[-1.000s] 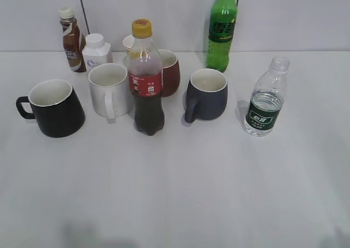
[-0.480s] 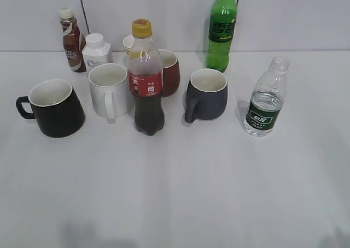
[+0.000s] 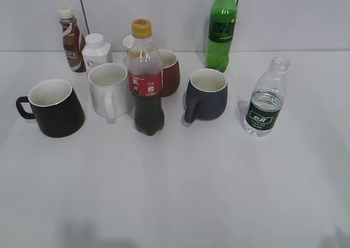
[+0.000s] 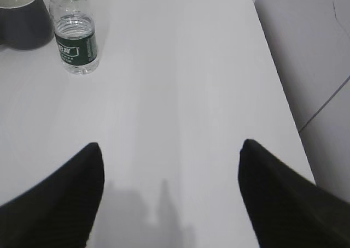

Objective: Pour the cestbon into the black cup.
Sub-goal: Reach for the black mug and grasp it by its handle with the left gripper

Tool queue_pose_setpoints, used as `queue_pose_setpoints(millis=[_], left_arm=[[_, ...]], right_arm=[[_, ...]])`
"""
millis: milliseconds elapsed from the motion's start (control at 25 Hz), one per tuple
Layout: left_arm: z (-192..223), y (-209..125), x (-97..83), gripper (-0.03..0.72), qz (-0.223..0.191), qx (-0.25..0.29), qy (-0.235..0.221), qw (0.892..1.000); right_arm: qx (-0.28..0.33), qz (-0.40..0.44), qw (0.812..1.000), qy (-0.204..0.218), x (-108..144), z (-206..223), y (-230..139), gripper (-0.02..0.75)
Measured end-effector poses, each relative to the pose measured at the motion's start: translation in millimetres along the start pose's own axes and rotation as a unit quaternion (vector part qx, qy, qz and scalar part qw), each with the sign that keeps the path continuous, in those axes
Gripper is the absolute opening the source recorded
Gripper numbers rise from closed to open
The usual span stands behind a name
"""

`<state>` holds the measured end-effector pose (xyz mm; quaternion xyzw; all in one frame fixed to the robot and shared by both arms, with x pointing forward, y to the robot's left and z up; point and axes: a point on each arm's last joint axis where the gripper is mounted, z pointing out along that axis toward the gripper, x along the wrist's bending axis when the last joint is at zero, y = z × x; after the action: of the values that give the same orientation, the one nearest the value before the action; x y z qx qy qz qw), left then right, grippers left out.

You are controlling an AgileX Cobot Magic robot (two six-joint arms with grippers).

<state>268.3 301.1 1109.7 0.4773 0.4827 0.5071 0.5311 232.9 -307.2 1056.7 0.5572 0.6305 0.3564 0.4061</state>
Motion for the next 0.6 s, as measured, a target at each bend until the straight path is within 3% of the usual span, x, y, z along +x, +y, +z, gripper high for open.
queue_pose_setpoints(millis=[120, 240, 480, 600], left_arm=[[38.1, -9.1, 0.2, 0.239, 0.015, -0.033, 0.0, 0.999], [79.4, -34.2, -0.2, 0.239, 0.021, -0.025, -0.006, 0.999], [158.1, -107.6, 3.4, 0.239, -0.002, 0.065, 0.003, 0.998], [178.2, -141.9, 3.3, 0.242, 0.003, 0.107, -0.003, 0.994]], right_arm=[[0.0, 0.0, 1.0, 0.0, 0.0, 0.0, 0.0, 0.589], [0.0, 0.0, 1.0, 0.0, 0.0, 0.0, 0.0, 0.589], [0.0, 0.0, 1.0, 0.0, 0.0, 0.0, 0.0, 0.589], [0.0, 0.0, 1.0, 0.0, 0.0, 0.0, 0.0, 0.589]])
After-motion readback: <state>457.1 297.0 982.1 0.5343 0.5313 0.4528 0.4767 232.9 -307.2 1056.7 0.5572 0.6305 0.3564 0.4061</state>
